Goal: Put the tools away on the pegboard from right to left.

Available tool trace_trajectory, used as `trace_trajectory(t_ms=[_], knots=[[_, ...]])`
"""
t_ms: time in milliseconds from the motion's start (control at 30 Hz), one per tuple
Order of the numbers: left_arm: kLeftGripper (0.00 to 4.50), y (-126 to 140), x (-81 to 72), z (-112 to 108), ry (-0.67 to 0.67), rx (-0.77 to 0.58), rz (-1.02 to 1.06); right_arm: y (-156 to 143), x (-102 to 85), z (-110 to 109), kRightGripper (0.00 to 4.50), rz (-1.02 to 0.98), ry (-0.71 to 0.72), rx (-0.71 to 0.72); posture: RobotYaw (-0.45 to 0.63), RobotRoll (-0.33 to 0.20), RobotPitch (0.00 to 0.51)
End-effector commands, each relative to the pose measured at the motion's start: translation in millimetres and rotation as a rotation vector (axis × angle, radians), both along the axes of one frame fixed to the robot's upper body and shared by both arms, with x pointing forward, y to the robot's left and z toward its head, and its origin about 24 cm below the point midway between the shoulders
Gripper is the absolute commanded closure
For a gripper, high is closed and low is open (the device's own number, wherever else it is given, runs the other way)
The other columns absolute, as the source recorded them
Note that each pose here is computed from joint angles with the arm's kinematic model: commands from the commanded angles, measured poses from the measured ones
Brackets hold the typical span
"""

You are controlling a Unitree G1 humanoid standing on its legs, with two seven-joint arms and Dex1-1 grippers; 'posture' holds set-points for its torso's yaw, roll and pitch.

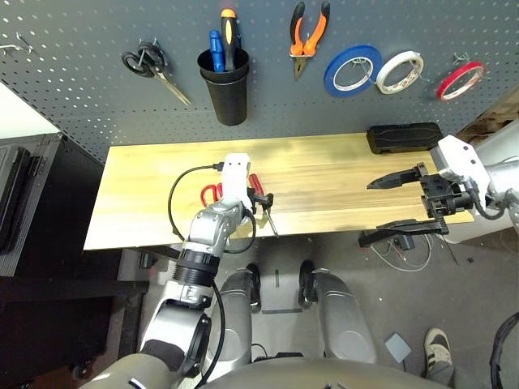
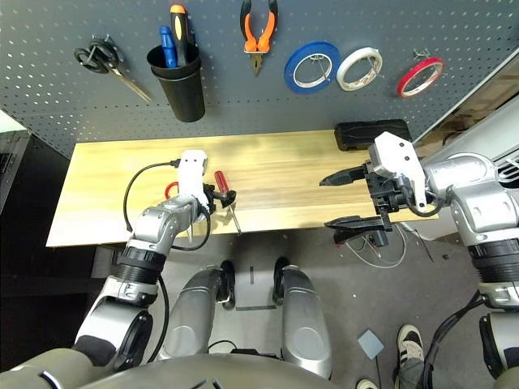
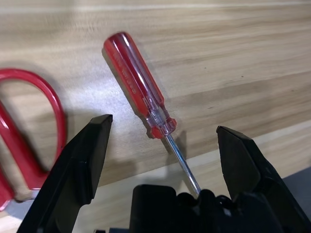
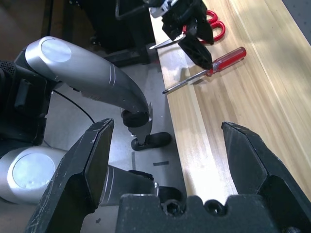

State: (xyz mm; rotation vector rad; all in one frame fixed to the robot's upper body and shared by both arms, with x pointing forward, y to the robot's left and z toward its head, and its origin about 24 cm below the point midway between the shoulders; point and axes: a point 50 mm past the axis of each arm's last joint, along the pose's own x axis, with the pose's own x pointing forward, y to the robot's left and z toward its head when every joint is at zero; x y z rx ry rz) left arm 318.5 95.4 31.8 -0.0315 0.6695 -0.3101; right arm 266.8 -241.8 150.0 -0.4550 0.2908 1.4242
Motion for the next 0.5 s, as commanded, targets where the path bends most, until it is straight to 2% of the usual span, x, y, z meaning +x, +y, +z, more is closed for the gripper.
trace_trajectory(t_ms=[33,267,500], knots=[[0.00,-4,-0.2,-11,0.021,0.012,0.018,1,-0.7,-13,0.04,-0.021,0.007,0.002,-0.13,0.000,0.316],[0.00,-10,3.8,-11,-0.003,0.014,0.028,5,2.3,-41,0.04,-0.078,-0.011,0.037,-0.14,0.000,0.324],[0.00,-14,6.2,-13,0.009,0.032,0.033,9,3.7,-56,0.04,-0.084,-0.024,0.037,-0.14,0.000,0.331]])
